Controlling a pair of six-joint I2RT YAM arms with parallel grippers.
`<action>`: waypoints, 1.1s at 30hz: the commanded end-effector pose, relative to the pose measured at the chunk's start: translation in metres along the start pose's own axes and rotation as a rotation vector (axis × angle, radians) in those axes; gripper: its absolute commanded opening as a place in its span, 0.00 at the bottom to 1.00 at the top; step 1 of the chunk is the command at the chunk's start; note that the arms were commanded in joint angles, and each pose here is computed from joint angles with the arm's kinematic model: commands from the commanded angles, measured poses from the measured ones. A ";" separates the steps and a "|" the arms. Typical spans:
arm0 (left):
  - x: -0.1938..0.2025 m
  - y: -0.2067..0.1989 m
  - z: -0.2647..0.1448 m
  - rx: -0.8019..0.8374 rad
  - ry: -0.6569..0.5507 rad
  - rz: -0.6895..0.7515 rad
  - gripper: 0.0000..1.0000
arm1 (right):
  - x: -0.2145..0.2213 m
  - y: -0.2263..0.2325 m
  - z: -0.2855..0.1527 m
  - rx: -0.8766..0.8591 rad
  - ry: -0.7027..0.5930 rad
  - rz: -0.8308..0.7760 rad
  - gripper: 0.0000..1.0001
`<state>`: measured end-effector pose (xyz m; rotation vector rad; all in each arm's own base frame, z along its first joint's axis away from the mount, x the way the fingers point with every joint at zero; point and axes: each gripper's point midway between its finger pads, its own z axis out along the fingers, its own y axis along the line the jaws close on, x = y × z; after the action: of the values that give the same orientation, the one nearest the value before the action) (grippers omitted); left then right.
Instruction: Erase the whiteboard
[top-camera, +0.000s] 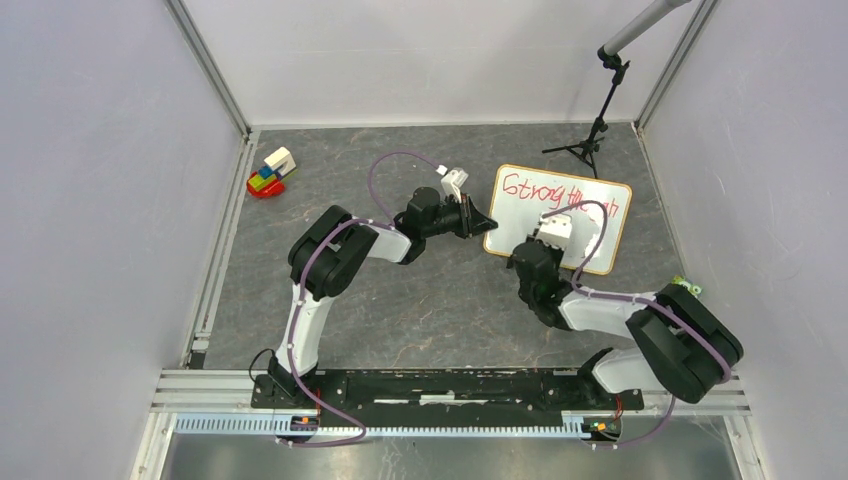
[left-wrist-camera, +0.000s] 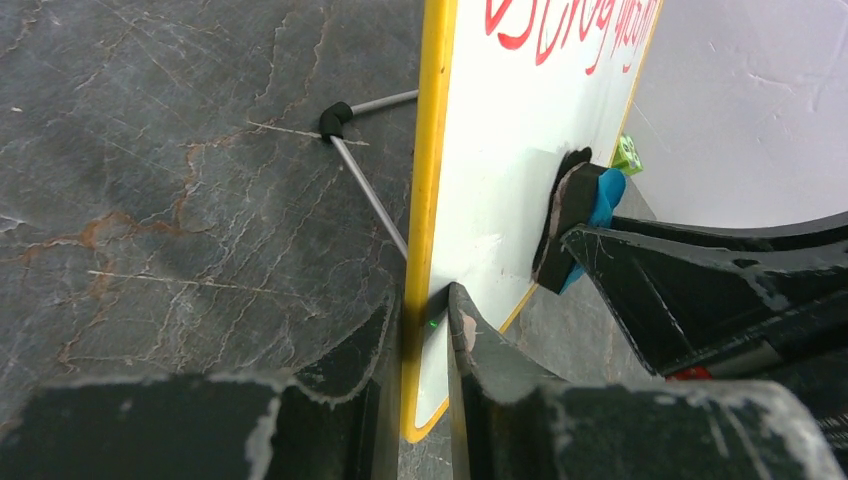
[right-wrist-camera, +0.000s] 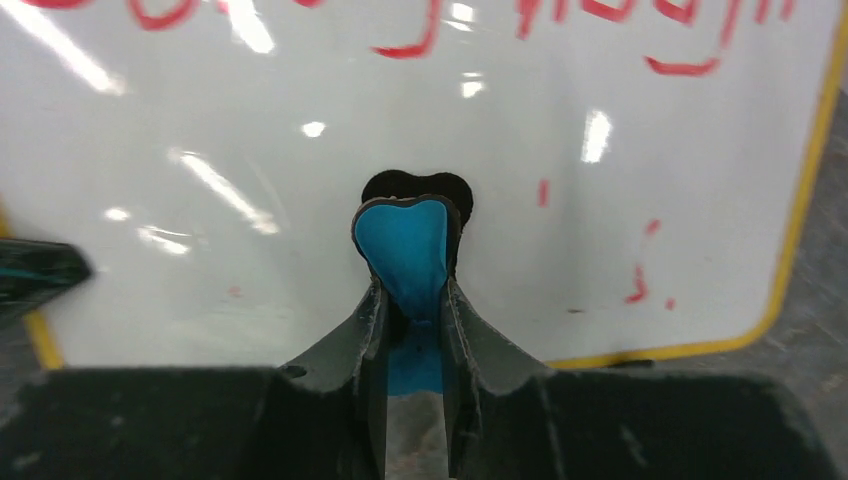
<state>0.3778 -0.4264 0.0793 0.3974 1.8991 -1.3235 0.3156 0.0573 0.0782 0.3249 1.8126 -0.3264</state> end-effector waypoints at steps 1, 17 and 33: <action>-0.011 0.002 -0.004 -0.037 -0.018 0.057 0.02 | -0.035 0.036 0.001 -0.083 -0.061 0.082 0.00; -0.013 0.002 -0.005 -0.038 -0.020 0.054 0.02 | 0.032 -0.094 0.015 0.206 0.070 0.335 0.00; -0.011 0.001 -0.002 -0.035 -0.010 0.058 0.02 | -0.025 -0.062 0.030 -0.017 0.003 0.380 0.00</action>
<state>0.3744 -0.4290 0.0795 0.4056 1.9013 -1.3285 0.3029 -0.0364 0.0734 0.8089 1.6832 -0.0888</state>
